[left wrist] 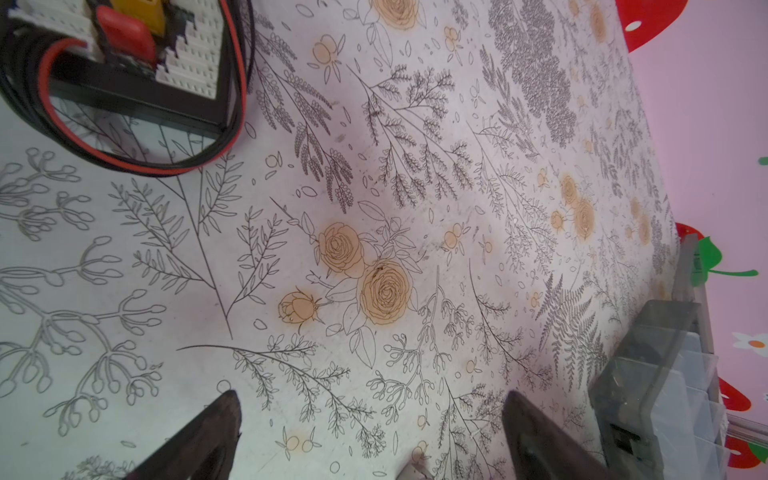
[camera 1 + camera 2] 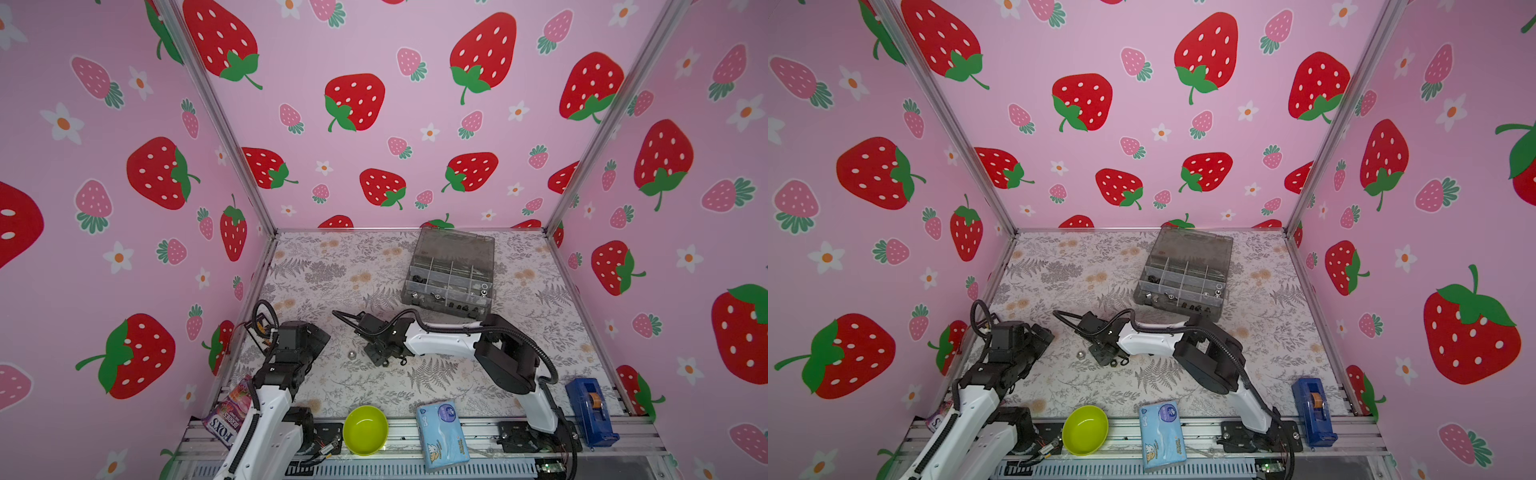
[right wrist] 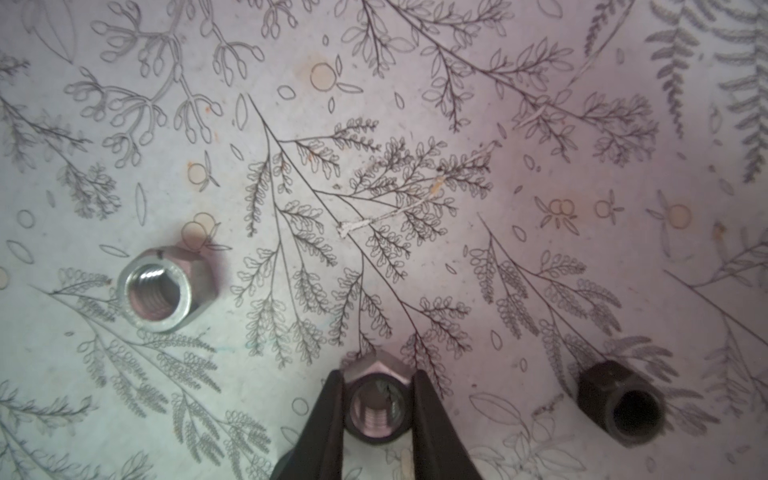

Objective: Sort the screws and nuts into containers

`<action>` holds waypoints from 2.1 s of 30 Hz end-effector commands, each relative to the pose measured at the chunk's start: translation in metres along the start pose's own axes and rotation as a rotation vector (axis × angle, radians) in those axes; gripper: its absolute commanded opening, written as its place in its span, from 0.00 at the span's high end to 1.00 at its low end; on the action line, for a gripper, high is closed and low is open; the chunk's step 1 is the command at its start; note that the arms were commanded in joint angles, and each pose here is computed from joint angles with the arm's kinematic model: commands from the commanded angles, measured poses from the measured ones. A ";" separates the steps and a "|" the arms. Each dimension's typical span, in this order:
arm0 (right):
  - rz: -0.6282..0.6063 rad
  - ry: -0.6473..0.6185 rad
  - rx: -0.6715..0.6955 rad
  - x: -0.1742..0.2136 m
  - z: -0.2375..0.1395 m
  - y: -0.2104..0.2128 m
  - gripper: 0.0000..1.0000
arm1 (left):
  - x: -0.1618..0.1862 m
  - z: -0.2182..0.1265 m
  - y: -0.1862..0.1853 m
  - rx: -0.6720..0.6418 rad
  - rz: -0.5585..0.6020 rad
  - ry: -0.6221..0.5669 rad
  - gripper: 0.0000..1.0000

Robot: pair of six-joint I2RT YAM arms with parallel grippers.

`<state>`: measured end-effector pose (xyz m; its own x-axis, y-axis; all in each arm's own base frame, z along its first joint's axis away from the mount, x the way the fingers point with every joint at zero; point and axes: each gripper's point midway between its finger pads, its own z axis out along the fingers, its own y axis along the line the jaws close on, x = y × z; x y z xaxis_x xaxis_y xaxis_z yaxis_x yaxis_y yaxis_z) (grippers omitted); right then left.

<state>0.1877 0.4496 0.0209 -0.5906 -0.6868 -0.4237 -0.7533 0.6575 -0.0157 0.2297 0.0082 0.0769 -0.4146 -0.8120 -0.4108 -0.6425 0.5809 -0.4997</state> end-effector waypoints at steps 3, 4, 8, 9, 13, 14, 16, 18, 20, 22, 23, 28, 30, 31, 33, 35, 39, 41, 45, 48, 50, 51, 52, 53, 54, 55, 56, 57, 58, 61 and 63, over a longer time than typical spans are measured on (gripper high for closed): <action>0.033 0.096 0.073 0.032 -0.010 -0.029 0.93 | -0.004 -0.005 -0.004 -0.003 0.045 0.005 0.01; 0.049 0.077 0.072 0.027 -0.015 -0.032 0.94 | -0.004 -0.006 -0.006 -0.002 0.055 0.008 0.01; 0.110 0.012 0.061 0.011 -0.038 -0.047 0.96 | -0.003 -0.008 -0.013 0.010 0.087 0.017 0.01; 0.125 -0.005 0.061 0.007 -0.046 -0.053 0.96 | -0.003 -0.009 -0.016 0.012 0.101 0.021 0.01; 0.208 -0.075 0.093 -0.004 -0.075 -0.089 0.96 | 0.001 -0.011 -0.032 0.016 0.182 0.023 0.01; 0.227 -0.088 0.104 -0.005 -0.081 -0.098 0.96 | 0.003 -0.012 -0.037 0.019 0.206 0.024 0.01; 0.273 -0.115 0.139 -0.003 -0.094 -0.122 0.96 | 0.008 -0.012 -0.048 0.022 0.254 0.036 0.01; 0.319 -0.130 0.185 0.001 -0.105 -0.149 0.96 | 0.014 -0.012 -0.060 0.037 0.299 0.057 0.01; 0.364 -0.137 0.235 0.009 -0.115 -0.176 0.96 | 0.022 -0.013 -0.071 0.051 0.345 0.078 0.01; 0.412 -0.142 0.281 0.016 -0.124 -0.205 0.96 | 0.028 -0.014 -0.081 0.060 0.386 0.091 0.01; 0.433 -0.147 0.297 0.020 -0.128 -0.217 0.96 | 0.031 -0.014 -0.084 0.063 0.402 0.096 0.01; 0.542 -0.164 0.376 0.035 -0.142 -0.278 0.95 | 0.040 -0.011 -0.092 0.072 0.429 0.122 0.01; 0.578 -0.169 0.396 0.040 -0.144 -0.297 0.95 | 0.040 -0.011 -0.092 0.073 0.427 0.122 0.01; 0.598 -0.173 0.401 0.042 -0.144 -0.307 0.95 | 0.040 -0.011 -0.093 0.076 0.428 0.121 0.01; 0.626 -0.180 0.411 0.044 -0.143 -0.324 0.95 | 0.039 -0.012 -0.093 0.078 0.431 0.115 0.01; 0.651 -0.184 0.416 0.046 -0.141 -0.339 0.95 | 0.038 -0.012 -0.093 0.074 0.435 0.108 0.01; 0.692 -0.177 0.424 0.049 -0.134 -0.366 0.95 | 0.035 -0.012 -0.090 0.060 0.434 0.094 0.01; 0.706 -0.170 0.417 0.049 -0.128 -0.375 0.95 | 0.034 -0.012 -0.087 0.051 0.430 0.089 0.01; 0.716 -0.146 0.398 0.050 -0.112 -0.386 0.95 | 0.034 -0.011 -0.084 0.041 0.426 0.087 0.01; 0.712 -0.127 0.393 0.050 -0.100 -0.390 0.95 | 0.034 -0.010 -0.083 0.034 0.423 0.083 0.01; 0.709 -0.109 0.393 0.052 -0.092 -0.393 0.95 | 0.033 -0.010 -0.081 0.028 0.421 0.082 0.01; 0.706 -0.102 0.393 0.052 -0.088 -0.394 0.95 | 0.034 -0.010 -0.080 0.025 0.420 0.082 0.01; 0.703 -0.097 0.393 0.052 -0.085 -0.395 0.95 | 0.033 -0.010 -0.080 0.025 0.420 0.081 0.01; 0.701 -0.093 0.393 0.052 -0.083 -0.396 0.94 | 0.033 -0.010 -0.080 0.024 0.420 0.080 0.01; 0.698 -0.085 0.391 0.053 -0.079 -0.396 0.92 | 0.033 -0.010 -0.080 0.024 0.420 0.078 0.01; 0.697 -0.082 0.388 0.053 -0.077 -0.395 0.90 | 0.033 -0.010 -0.079 0.023 0.419 0.078 0.01; 0.697 -0.081 0.384 0.052 -0.076 -0.396 0.87 | 0.033 -0.009 -0.079 0.022 0.420 0.079 0.01; 0.695 -0.080 0.380 0.052 -0.075 -0.395 0.80 | 0.033 -0.010 -0.079 0.021 0.420 0.076 0.01; 0.695 -0.077 0.373 0.052 -0.073 -0.394 0.75 | 0.033 -0.009 -0.080 0.021 0.420 0.077 0.01; 0.694 -0.085 0.357 0.051 -0.076 -0.391 0.64 | 0.032 -0.010 -0.079 0.017 0.423 0.076 0.01; 0.696 -0.100 0.356 0.050 -0.082 -0.390 0.60 | 0.032 -0.009 -0.079 0.013 0.424 0.076 0.01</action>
<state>0.4246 0.1320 0.0653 -0.8672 -0.0678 -0.4934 -0.0663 0.9976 -0.0207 0.2602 -0.0698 0.1040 -0.7028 -0.5000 -0.5061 -0.3806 0.8653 -0.3264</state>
